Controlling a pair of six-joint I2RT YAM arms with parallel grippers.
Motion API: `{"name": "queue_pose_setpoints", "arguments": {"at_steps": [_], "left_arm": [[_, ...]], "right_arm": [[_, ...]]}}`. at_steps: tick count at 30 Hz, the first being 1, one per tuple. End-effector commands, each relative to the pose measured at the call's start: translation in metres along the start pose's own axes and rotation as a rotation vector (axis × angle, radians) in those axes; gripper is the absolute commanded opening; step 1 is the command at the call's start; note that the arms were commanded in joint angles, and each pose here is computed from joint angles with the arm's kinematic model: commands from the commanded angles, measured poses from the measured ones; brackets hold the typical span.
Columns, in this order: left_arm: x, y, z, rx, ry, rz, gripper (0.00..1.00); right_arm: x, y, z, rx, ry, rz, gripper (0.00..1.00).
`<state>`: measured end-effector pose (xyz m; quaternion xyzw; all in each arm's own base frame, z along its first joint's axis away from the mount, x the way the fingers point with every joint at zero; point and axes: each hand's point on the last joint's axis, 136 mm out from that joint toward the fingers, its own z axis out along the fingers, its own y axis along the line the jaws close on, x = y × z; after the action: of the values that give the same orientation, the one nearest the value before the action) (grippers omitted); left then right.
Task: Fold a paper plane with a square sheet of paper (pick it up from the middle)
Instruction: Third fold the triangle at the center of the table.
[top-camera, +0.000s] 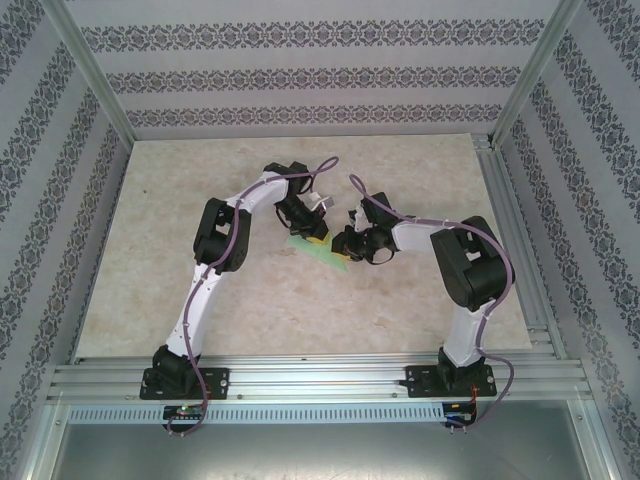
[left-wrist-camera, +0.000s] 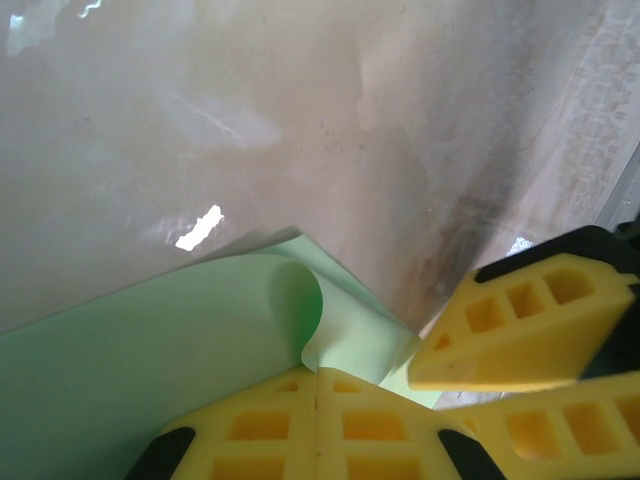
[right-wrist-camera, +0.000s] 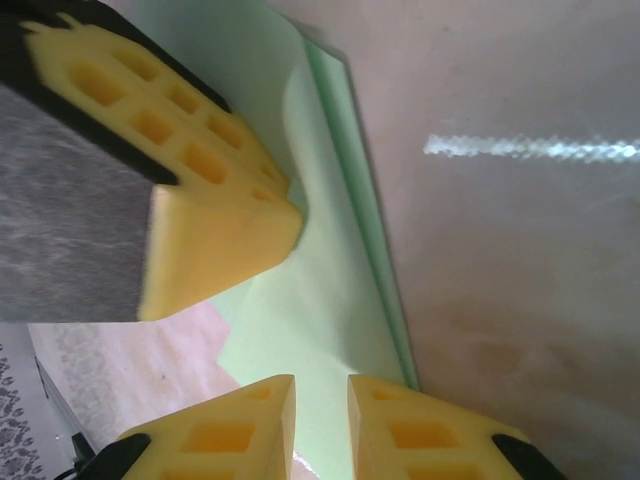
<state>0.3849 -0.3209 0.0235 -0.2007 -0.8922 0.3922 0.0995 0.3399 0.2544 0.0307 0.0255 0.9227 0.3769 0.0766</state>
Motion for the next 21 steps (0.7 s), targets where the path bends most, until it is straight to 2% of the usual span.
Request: {"name": "queue_pose_setpoints", "arguments": {"at_steps": [1, 8, 15, 18, 21], "left_arm": [[0.0, 0.014, 0.004, -0.016, 0.011, -0.002, 0.01], [0.001, 0.014, 0.004, -0.017, 0.012, -0.001, 0.01], [0.001, 0.015, 0.004, -0.017, 0.013, -0.002, 0.0], [0.0, 0.015, 0.004, -0.018, 0.012, -0.003, 0.01], [0.001, 0.015, 0.004, -0.02, 0.016, -0.003, 0.01]], "right_arm": [[-0.025, 0.023, -0.016, -0.054, -0.062, -0.025, 0.22], [-0.034, 0.014, 0.001, -0.054, -0.051, -0.005, 0.22], [-0.023, -0.017, 0.02, 0.007, -0.012, 0.044, 0.22], [-0.021, -0.026, 0.021, 0.039, -0.007, 0.052, 0.21], [-0.025, -0.016, 0.014, 0.024, -0.027, 0.036, 0.21]]}}
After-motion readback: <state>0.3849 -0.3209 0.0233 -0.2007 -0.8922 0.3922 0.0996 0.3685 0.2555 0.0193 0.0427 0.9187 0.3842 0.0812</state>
